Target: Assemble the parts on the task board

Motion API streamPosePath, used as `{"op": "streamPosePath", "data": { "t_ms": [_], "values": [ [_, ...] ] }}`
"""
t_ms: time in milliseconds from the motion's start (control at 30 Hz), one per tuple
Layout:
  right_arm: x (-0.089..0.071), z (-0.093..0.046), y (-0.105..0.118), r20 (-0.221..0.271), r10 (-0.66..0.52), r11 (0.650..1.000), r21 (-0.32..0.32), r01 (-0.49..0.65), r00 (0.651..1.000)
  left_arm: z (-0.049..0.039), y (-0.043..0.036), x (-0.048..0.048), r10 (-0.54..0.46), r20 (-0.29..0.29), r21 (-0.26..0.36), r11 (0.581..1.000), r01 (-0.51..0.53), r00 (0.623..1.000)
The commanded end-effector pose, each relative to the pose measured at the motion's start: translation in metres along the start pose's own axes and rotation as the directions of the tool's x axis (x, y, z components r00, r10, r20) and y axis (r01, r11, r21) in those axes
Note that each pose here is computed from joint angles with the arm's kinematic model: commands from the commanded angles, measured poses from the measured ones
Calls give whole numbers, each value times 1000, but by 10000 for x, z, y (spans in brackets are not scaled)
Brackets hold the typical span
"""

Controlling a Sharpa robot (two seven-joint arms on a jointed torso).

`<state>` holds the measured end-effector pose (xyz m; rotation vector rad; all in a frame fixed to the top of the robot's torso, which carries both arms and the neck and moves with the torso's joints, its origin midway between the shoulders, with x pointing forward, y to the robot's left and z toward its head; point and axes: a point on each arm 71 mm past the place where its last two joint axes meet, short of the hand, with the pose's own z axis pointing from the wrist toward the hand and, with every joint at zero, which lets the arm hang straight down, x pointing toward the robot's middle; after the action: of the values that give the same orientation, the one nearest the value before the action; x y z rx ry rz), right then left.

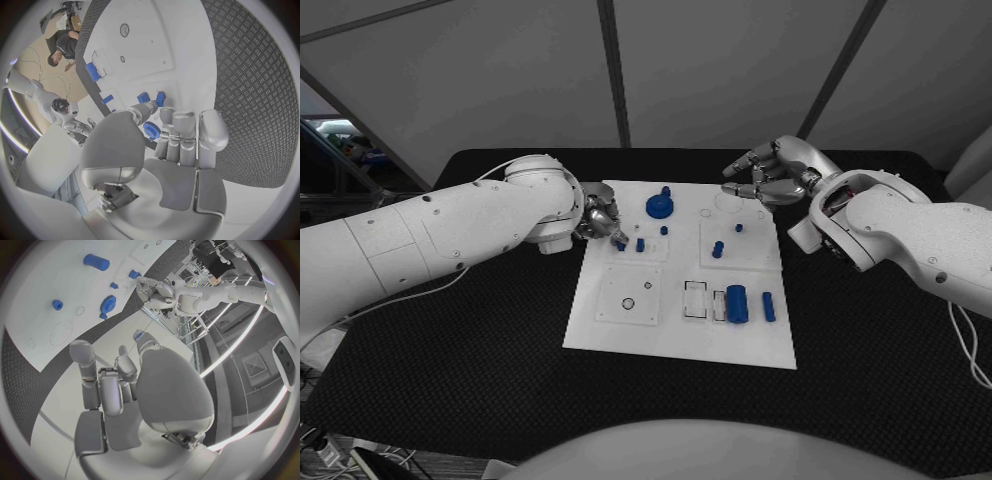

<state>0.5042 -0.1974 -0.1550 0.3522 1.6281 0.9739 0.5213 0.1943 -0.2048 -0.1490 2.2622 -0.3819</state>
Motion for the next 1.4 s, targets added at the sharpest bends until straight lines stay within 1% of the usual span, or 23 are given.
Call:
{"op": "streamPosePath", "data": {
  "t_ms": [33, 233, 467, 767, 1033, 1267, 1400],
  "values": [
    [-2, 0, 16, -4, 3, 1000, -8, -3, 1000, 23, 5, 72, 20, -41, -11, 1000, -21, 999],
    [-4, -4, 14, -4, 2, 1000, -8, -2, 1000, 37, -2, 84, 13, -46, -11, 1000, -13, 999],
    [-9, -7, 12, -2, 2, 1000, -7, -2, 1000, 49, 7, 74, 2, -38, -14, 1000, -3, 999],
    [-16, -12, 7, 1, 2, 1000, -6, -2, 1000, 56, 33, 51, -13, -16, -20, 1000, 13, 1000],
    [-22, -14, 2, 3, 1, 1000, -6, -1, 1000, 38, 50, 31, -49, 12, -16, 999, 49, 999],
    [-23, -13, 1, 3, 1, 1000, -6, -1, 1000, 2, 68, -8, -79, 43, -8, 997, 79, 996],
    [-24, -11, -1, 4, 1, 1000, -6, -1, 1000, -37, 52, -89, -116, 87, 12, 993, 116, 989]
  ]
}}
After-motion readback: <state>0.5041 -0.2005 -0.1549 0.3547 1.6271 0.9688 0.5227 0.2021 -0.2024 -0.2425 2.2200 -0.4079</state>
